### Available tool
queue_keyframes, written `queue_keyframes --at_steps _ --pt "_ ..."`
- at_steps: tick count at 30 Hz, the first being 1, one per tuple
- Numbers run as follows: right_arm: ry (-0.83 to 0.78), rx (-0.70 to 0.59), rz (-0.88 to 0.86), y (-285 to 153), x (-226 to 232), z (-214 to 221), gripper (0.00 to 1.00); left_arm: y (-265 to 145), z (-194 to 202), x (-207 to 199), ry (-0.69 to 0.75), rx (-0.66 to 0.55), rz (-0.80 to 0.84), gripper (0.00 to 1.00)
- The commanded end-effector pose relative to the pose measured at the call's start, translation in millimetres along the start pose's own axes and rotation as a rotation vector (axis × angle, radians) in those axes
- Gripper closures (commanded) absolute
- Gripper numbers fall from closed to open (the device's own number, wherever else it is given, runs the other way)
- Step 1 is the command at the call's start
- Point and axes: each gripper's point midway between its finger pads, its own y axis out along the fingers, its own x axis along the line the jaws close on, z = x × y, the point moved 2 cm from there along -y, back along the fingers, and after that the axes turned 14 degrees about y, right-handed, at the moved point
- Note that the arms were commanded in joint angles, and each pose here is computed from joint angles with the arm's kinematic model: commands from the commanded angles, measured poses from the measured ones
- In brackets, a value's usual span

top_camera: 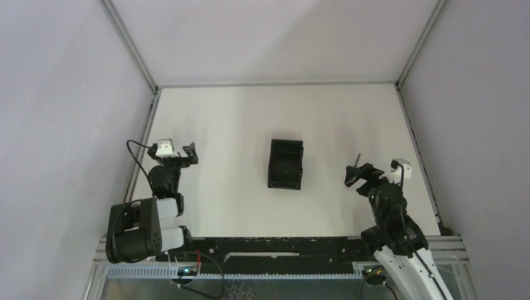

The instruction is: Put the screwdriver in the bin

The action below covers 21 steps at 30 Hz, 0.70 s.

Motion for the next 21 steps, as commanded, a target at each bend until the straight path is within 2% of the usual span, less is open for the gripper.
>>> queue_keyframes --at_steps 1,4,9,12,17,21 --pt "0.066 -0.075 0.001 1 5 -15 0.01 0 -6 1 0.006 -0.028 -0.004 0.00" --pt "0.077 -0.133 -0.020 -7 15 -35 0.00 0 -6 1 0.007 -0.027 -0.004 0.00" --pt "-0.006 -0.225 -0.235 -28 72 -84 0.00 0 -6 1 0.007 -0.029 -0.003 0.00" --pt "-0.098 -0.215 -0.192 -27 96 -114 0.00 0 -6 1 0.007 -0.029 -0.003 0.00" --pt "-0.257 -0.006 0.008 -5 133 -150 0.00 0 -5 1 0.007 -0.026 -0.003 0.00" --pt "-0.163 0.278 0.166 18 143 -160 0.00 0 -6 1 0.007 -0.027 -0.003 0.00"
